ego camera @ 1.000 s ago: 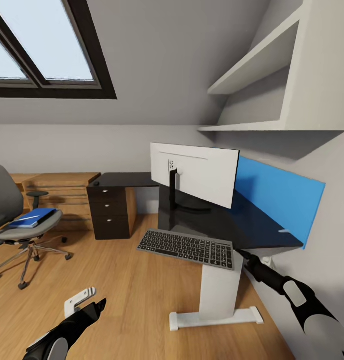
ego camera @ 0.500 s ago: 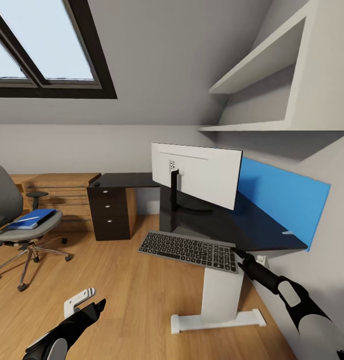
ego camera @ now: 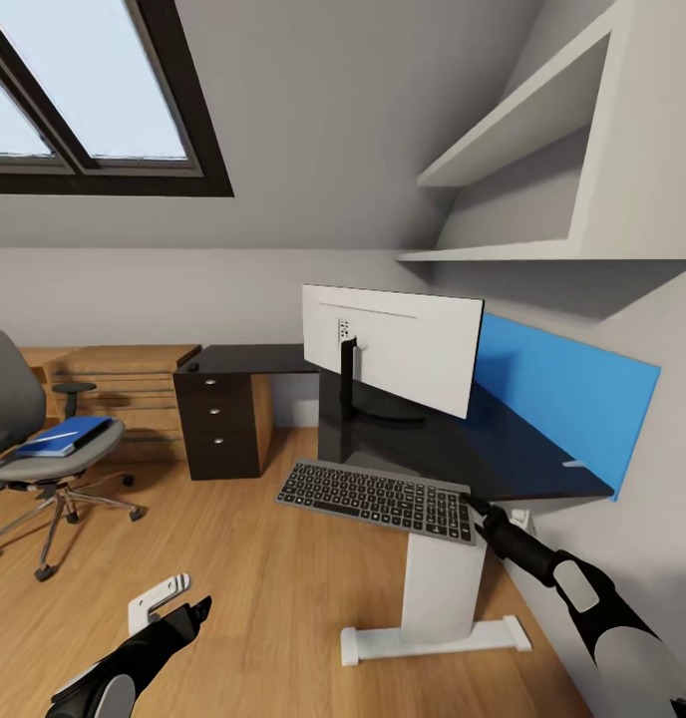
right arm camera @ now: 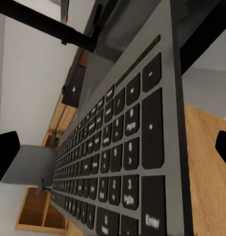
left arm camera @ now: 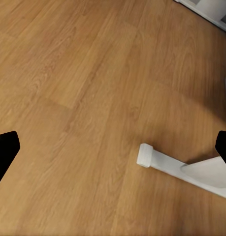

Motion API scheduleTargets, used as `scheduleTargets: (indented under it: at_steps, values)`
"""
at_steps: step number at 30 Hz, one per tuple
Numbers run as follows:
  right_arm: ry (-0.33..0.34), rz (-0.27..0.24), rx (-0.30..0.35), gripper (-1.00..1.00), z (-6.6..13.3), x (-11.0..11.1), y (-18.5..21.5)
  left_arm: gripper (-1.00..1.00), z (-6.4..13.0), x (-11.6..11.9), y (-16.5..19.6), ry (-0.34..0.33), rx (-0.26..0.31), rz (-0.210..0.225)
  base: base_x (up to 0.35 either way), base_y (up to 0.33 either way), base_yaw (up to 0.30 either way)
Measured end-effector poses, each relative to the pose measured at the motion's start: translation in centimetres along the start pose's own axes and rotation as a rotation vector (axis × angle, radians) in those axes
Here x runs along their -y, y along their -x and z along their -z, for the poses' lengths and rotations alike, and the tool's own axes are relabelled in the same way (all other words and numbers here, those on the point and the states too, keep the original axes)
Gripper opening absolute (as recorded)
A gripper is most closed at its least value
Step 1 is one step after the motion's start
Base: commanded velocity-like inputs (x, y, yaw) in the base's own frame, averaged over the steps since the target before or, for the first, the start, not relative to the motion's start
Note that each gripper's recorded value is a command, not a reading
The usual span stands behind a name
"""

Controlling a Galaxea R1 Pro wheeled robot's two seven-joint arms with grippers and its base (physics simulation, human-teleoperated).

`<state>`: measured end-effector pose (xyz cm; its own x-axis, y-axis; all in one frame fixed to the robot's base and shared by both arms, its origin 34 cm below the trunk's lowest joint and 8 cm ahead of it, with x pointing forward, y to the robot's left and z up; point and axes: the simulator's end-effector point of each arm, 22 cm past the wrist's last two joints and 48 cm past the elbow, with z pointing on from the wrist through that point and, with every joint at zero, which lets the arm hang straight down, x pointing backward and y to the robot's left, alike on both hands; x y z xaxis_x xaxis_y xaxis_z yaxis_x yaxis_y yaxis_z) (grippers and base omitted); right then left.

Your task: In the bedroom, organize the workspace by keeping the computer under the desk, ensuring the monitor is on the desk, placing the keyboard on the desk next to the monitor, placing the mouse on the desk next to the keyboard, moving the folder from the swivel chair onto the desk next to the mouse, stacking the notebook on top of the folder with the pen on top of the notebook, and positioning the swivel chair next to the desk.

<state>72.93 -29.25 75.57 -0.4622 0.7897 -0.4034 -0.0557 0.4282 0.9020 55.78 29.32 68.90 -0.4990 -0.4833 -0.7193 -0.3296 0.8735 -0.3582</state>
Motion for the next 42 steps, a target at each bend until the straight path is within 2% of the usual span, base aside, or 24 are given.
scheduleTargets:
  at_steps: [17,42]
  values:
    - [-0.001,0.001,-0.001,1.00,0.0,2.0,-1.1,1.00,-1.0,-0.9,-1.8,0.000,0.000,0.000,0.000,0.000,0.000]
    - [-0.004,0.002,-0.002,1.00,0.0,2.4,-1.3,1.00,-1.2,-1.1,-2.0,-0.002,0.002,0.000,0.029,0.023,0.000]
